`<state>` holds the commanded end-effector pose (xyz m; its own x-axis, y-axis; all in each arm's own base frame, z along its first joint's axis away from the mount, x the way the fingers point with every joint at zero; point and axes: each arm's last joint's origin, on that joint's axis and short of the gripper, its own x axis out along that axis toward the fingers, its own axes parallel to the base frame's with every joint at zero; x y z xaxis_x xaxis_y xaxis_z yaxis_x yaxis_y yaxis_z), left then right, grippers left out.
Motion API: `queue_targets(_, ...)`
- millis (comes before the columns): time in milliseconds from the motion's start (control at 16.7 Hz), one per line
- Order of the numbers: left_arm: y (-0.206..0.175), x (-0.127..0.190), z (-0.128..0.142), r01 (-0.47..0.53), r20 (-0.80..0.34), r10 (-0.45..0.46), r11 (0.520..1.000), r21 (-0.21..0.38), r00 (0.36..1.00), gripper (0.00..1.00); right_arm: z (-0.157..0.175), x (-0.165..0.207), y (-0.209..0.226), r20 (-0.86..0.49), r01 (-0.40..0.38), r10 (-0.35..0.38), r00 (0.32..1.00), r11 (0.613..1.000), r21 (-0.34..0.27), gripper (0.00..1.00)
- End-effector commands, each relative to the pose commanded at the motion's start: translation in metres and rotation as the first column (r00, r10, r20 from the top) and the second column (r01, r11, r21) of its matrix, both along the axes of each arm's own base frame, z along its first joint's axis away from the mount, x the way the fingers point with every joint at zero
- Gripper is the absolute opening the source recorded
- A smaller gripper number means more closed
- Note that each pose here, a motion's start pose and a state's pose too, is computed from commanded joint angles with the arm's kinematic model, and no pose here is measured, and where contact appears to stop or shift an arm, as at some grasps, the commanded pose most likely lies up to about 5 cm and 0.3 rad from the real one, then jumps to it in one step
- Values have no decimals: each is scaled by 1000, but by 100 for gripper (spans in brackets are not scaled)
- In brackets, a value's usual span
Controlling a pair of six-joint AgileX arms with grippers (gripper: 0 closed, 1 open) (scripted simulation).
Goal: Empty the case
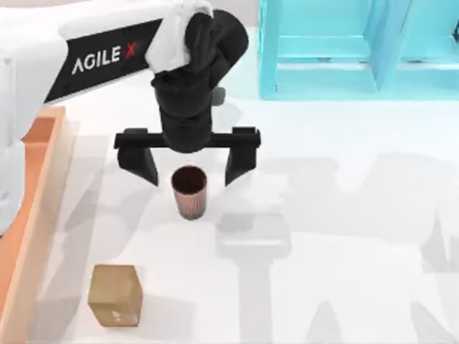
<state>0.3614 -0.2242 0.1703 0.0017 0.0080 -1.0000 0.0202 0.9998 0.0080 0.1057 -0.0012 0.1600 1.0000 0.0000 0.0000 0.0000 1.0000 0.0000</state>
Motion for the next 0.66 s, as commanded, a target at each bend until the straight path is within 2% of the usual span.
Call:
queue_targets(420,0,0,69,0,-1,0,1000,1,1000,100,0,0,0,0,0,0,1000,1000,0,100)
queue_targets(660,2,-2,85,0,2,0,1000,-1,1000,100,0,0,0,0,0,0,1000,1000,0,100)
